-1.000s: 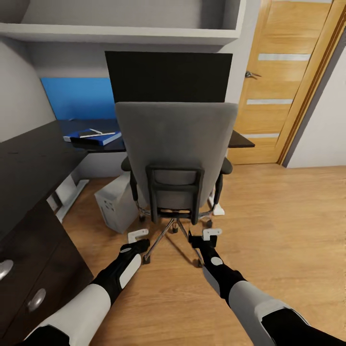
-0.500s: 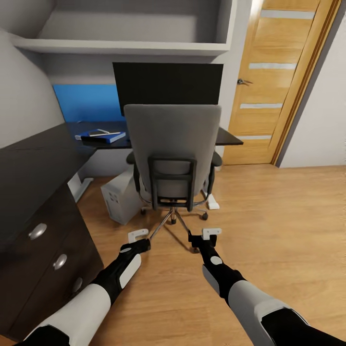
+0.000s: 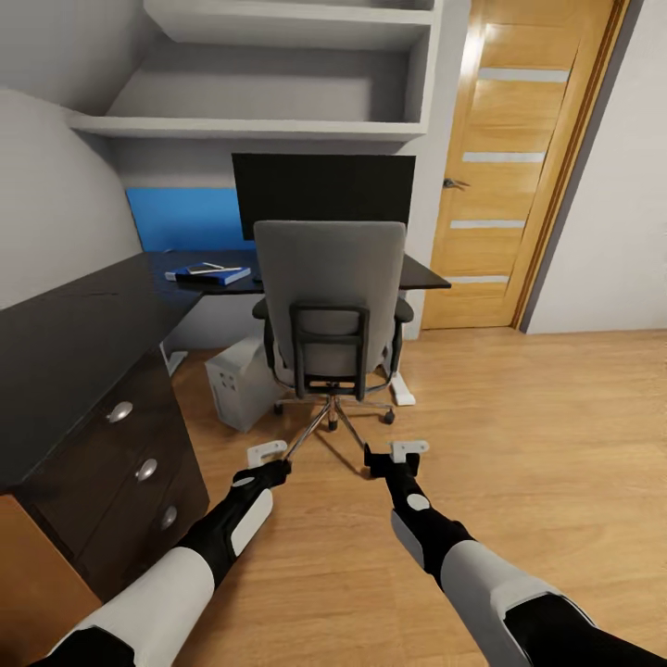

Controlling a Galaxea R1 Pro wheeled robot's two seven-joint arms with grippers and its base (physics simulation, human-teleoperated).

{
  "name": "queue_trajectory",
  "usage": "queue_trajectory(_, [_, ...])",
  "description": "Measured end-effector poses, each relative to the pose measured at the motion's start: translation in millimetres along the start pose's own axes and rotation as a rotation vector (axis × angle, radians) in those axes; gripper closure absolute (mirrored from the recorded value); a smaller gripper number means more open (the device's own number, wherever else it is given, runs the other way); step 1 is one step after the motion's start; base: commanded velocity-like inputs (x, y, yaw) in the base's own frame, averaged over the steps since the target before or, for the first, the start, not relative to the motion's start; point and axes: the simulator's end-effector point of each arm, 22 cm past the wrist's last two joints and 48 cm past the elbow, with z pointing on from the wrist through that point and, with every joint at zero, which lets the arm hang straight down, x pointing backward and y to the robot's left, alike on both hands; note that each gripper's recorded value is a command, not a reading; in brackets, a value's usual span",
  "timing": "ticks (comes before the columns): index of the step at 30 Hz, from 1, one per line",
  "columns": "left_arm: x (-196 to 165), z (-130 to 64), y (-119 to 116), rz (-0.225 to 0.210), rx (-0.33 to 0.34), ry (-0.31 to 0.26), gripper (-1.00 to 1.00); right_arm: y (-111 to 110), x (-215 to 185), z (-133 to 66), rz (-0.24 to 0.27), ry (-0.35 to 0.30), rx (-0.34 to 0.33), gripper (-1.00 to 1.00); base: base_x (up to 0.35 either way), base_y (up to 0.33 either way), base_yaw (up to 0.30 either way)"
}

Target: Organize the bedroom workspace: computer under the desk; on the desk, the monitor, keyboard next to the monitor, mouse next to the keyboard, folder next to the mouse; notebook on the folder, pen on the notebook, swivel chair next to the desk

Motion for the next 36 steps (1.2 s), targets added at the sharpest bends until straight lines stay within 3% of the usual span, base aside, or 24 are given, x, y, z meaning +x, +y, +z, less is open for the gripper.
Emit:
queue_trajectory(10, [-20.3,-13.4,-5.6,-0.005,0.008,-0.026,-1.0,-8.9,-21.9,-6.2,-0.004,-0.023,0.036,-1.0,-0.006,0.0,0.0])
queue_trajectory(11, [-16.3,-12.6,-2.7,-0.001,0.0,-0.012,-1.0,-27.9,3.6,-11.3,-0.002,0.03,0.068,-1.0,0.0,0.0,0.0])
queue_trajectory(13, [-10.7,-12.5,1.2,0.006,-0.011,0.007,-1.0,-32.6,9.7,-14.8,0.0,0.043,0.077,-1.0,0.0,0.0,0.0])
queue_trajectory(14, [32.4,-9.0,16.7,0.031,-0.054,0.095,-1.0,-45.1,31.6,-29.8,0.008,0.024,0.105,-1.0,0.0,0.0,0.0])
queue_trajectory(15, [46.6,-9.5,22.3,0.04,-0.071,0.124,-1.0,-47.8,41.3,-36.2,0.006,0.035,0.109,-1.0,0.0,0.0,0.0])
queue_trajectory(17, [66.3,-10.8,36.9,0.022,-0.117,0.069,-1.0,-64.9,100.0,-74.8,0.011,0.095,0.139,-1.0,0.0,0.0,0.0])
queue_trajectory(21, [81.2,-19.6,48.4,0.013,-0.156,0.031,-1.0,-79.1,95.0,-88.3,0.033,0.043,0.171,-1.0,0.0,0.0,0.0])
queue_trajectory(30, [105.1,-38.3,64.8,0.028,-0.193,0.063,-1.0,-85.4,118.9,-124.4,0.048,0.087,0.195,-1.0,0.0,0.0,0.0])
queue_trajectory(36, [148.7,-64.3,81.9,0.033,-0.214,0.084,-1.0,-85.5,130.2,-152.6,0.049,0.091,0.199,-1.0,0.0,0.0,0.0])
